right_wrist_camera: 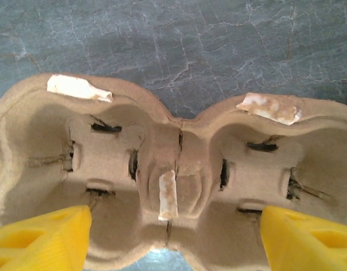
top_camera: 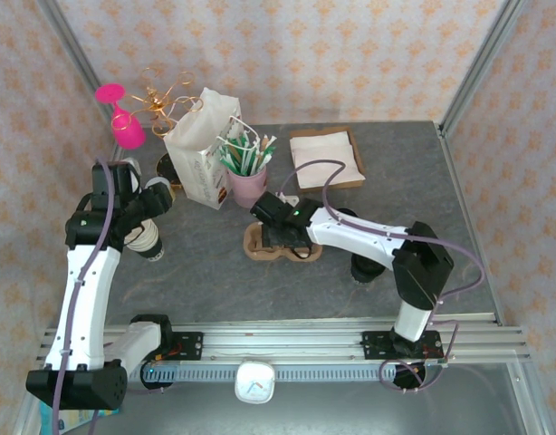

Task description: Pack the takeout coffee

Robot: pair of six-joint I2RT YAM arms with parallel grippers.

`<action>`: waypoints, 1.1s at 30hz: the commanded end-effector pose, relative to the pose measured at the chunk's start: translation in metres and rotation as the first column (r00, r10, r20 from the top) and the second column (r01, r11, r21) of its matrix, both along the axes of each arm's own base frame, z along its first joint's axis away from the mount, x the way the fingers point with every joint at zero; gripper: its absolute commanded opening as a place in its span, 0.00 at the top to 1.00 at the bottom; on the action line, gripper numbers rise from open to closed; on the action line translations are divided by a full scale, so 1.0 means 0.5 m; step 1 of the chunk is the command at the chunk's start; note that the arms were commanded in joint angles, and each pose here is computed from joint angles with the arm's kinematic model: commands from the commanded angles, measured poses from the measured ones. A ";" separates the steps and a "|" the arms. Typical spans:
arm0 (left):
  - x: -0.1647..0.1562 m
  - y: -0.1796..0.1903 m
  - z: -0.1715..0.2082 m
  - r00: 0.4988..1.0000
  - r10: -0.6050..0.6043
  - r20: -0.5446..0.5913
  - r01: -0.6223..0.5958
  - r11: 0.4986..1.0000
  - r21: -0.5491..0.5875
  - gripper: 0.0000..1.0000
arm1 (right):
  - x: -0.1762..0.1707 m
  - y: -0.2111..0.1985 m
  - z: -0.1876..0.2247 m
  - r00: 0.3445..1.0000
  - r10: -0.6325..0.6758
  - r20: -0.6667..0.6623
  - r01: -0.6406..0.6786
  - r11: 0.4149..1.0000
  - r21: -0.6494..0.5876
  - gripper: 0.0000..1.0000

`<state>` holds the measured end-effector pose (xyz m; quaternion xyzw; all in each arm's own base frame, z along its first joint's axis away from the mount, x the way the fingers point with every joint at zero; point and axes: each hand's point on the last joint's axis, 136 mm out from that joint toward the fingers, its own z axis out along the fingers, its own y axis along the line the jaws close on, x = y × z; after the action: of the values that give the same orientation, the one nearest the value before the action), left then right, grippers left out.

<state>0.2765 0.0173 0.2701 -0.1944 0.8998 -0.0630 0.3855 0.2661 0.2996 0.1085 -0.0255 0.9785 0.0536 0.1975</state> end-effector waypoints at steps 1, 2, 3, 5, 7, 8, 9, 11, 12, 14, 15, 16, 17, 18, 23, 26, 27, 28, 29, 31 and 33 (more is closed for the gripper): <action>0.014 -0.039 0.015 0.995 -0.066 0.074 0.073 0.993 -0.094 0.34 | 0.017 -0.005 -0.020 0.998 -0.049 0.030 0.050 0.998 -0.025 0.25; 0.017 -0.043 0.013 0.994 -0.075 0.078 0.082 0.991 -0.103 0.34 | 0.018 -0.005 -0.025 0.998 -0.055 0.028 0.056 0.998 -0.031 0.26; 0.019 -0.047 0.010 0.994 -0.082 0.075 0.090 0.989 -0.114 0.34 | 0.021 -0.009 -0.030 0.997 -0.066 0.032 0.068 0.997 -0.042 0.29; 0.022 -0.053 0.004 0.993 -0.093 0.069 0.101 0.987 -0.128 0.34 | 0.020 -0.008 -0.041 0.997 -0.068 0.024 0.069 0.996 -0.047 0.33; 0.023 -0.052 0.004 0.993 -0.091 0.074 0.100 0.987 -0.128 0.34 | 0.020 -0.006 -0.054 0.997 -0.069 0.017 0.070 0.996 -0.054 0.36; 0.024 -0.052 0.007 0.993 -0.090 0.082 0.100 0.987 -0.127 0.34 | 0.021 -0.005 -0.059 0.998 -0.069 0.014 0.069 0.996 -0.058 0.37; 0.025 -0.053 0.008 0.992 -0.090 0.089 0.101 0.987 -0.129 0.34 | 0.023 -0.005 -0.063 0.997 -0.071 0.013 0.072 0.996 -0.062 0.38; 0.026 -0.055 0.010 0.991 -0.096 0.097 0.108 0.985 -0.132 0.33 | 0.026 -0.003 -0.070 0.997 -0.072 0.011 0.072 0.995 -0.068 0.41; 0.027 -0.056 0.010 0.991 -0.096 0.096 0.108 0.985 -0.135 0.33 | 0.029 -0.003 -0.074 0.997 -0.071 0.012 0.072 0.995 -0.071 0.43; 0.028 -0.059 0.011 0.990 -0.099 0.101 0.113 0.983 -0.141 0.33 | 0.033 -0.002 -0.079 0.998 -0.066 0.016 0.067 0.995 -0.081 0.46; 0.028 -0.059 0.009 0.990 -0.098 0.101 0.112 0.983 -0.142 0.33 | 0.036 -0.004 -0.082 0.998 -0.066 0.010 0.067 0.994 -0.085 0.46; 0.028 -0.059 0.008 0.990 -0.098 0.100 0.112 0.983 -0.146 0.34 | 0.040 -0.006 -0.084 0.998 -0.065 0.007 0.065 0.994 -0.088 0.47; 0.028 -0.061 0.007 0.990 -0.100 0.100 0.114 0.982 -0.149 0.33 | 0.042 -0.007 -0.085 0.998 -0.061 0.007 0.061 0.994 -0.090 0.49; 0.028 -0.060 0.008 0.990 -0.101 0.100 0.115 0.982 -0.147 0.33 | 0.046 -0.009 -0.085 0.998 -0.056 0.009 0.057 0.994 -0.092 0.51; 0.031 -0.061 0.008 0.990 -0.098 0.106 0.113 0.982 -0.153 0.33 | 0.070 -0.010 -0.078 0.999 -0.016 0.027 0.019 0.995 -0.102 0.56; 0.034 -0.062 0.007 0.990 -0.096 0.107 0.112 0.981 -0.160 0.33 | 0.086 -0.020 -0.081 1.000 0.020 0.024 -0.016 0.991 -0.135 0.57; 0.035 -0.063 0.006 0.989 -0.098 0.107 0.115 0.980 -0.165 0.33 | 0.093 -0.023 -0.078 0.999 0.033 0.030 -0.028 0.989 -0.143 0.57; 0.035 -0.064 0.006 0.989 -0.100 0.107 0.116 0.979 -0.166 0.33 | 0.101 -0.022 -0.073 0.998 0.058 0.032 -0.053 0.989 -0.138 0.57; 0.036 -0.064 0.005 0.990 -0.097 0.106 0.114 0.979 -0.167 0.33 | 0.106 -0.018 -0.069 0.996 0.082 0.038 -0.077 0.988 -0.135 0.57; 0.038 -0.065 0.004 0.989 -0.097 0.107 0.115 0.978 -0.173 0.34 | 0.120 -0.015 -0.064 0.991 0.124 0.041 -0.117 0.983 -0.140 0.57; 0.040 -0.067 0.005 0.989 -0.097 0.111 0.116 0.977 -0.181 0.34 | 0.130 -0.016 -0.066 0.989 0.144 0.033 -0.138 0.978 -0.157 0.57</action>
<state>0.2917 -0.0148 0.2709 -0.1736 0.8851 -0.1649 0.3991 0.3167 0.2910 0.0717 -0.0727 0.9768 0.0071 0.2014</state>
